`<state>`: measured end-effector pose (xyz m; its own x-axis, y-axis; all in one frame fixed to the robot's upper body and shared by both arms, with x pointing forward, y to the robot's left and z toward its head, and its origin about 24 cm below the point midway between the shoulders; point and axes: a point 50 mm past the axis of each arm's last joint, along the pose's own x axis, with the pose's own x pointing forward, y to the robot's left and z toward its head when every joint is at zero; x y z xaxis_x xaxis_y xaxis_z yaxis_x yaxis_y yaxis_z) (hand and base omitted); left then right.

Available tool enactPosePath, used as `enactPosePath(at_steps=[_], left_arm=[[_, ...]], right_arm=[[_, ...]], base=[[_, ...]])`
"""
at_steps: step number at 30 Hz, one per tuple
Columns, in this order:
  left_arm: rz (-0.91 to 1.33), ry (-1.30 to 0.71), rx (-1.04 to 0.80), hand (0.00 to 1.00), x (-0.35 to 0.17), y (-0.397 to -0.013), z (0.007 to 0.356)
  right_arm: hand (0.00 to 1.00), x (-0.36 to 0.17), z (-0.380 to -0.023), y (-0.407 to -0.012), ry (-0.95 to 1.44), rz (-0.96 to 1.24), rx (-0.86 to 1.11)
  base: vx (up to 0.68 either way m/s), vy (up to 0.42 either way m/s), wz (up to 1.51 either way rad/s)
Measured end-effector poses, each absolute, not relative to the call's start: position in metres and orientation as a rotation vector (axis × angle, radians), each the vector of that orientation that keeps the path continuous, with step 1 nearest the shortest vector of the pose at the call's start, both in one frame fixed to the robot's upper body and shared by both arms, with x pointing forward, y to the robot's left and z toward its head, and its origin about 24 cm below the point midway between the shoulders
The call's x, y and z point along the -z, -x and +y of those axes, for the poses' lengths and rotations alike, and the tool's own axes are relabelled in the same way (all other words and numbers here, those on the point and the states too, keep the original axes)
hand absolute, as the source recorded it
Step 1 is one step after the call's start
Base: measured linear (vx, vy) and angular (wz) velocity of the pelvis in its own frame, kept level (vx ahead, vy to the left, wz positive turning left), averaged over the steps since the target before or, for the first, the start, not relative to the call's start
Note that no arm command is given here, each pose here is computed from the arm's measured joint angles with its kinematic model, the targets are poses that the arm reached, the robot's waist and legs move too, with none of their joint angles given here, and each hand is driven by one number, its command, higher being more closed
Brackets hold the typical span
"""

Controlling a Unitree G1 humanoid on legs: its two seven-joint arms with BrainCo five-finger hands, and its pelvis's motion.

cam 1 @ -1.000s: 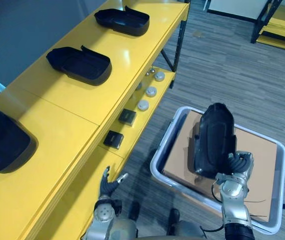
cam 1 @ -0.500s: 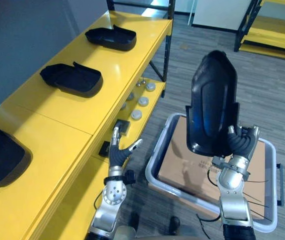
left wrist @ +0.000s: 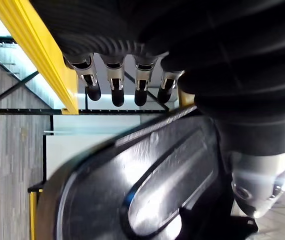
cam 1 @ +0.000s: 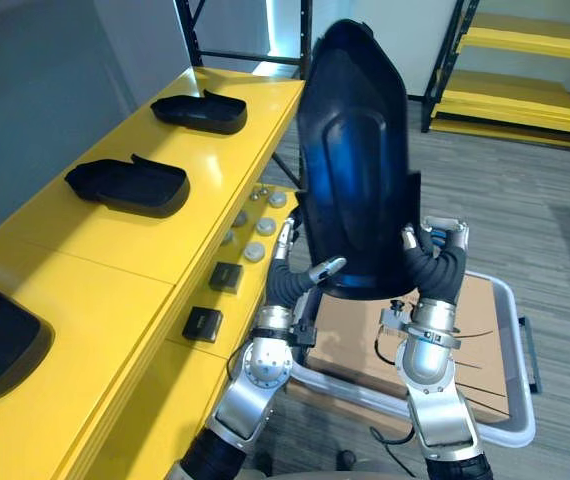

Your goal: Walk over and take plastic housings, then place them on the shelf

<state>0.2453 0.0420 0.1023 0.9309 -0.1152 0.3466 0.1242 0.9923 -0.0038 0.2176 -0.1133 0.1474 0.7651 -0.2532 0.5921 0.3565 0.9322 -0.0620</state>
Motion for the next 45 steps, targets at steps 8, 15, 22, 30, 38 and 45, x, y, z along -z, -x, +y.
enactPosePath(at_steps=[8,15,22,30,38,45], left_arm=[[-0.361,0.068,0.092,1.00,-0.109,-0.250,0.044],[-0.351,0.054,0.075,1.00,-0.106,-0.251,0.050],[-0.331,0.031,0.071,1.00,-0.103,-0.253,0.053],[-0.340,0.017,0.070,1.00,-0.104,-0.253,0.054],[-0.328,-0.050,0.090,1.00,-0.095,-0.250,0.058],[-0.234,-0.068,-0.069,1.00,-0.074,-0.246,0.098]], right_arm=[[1.00,-0.146,-0.110,-0.217,0.137,-0.609,0.286],[0.00,-0.139,-0.108,-0.216,0.134,-0.591,0.234],[0.00,-0.132,-0.110,-0.210,0.120,-0.575,0.204],[0.00,-0.131,-0.115,-0.210,0.098,-0.566,0.201],[0.00,-0.186,-0.163,-0.205,0.038,-0.836,0.343],[0.00,-0.209,-0.252,-0.177,0.073,-0.985,0.694]], base=[[0.00,-0.001,-0.02],[-0.02,0.003,-0.07],[-0.02,-0.001,-0.02],[0.00,0.000,0.00],[0.00,-0.001,-0.01],[0.00,-0.001,0.00]])
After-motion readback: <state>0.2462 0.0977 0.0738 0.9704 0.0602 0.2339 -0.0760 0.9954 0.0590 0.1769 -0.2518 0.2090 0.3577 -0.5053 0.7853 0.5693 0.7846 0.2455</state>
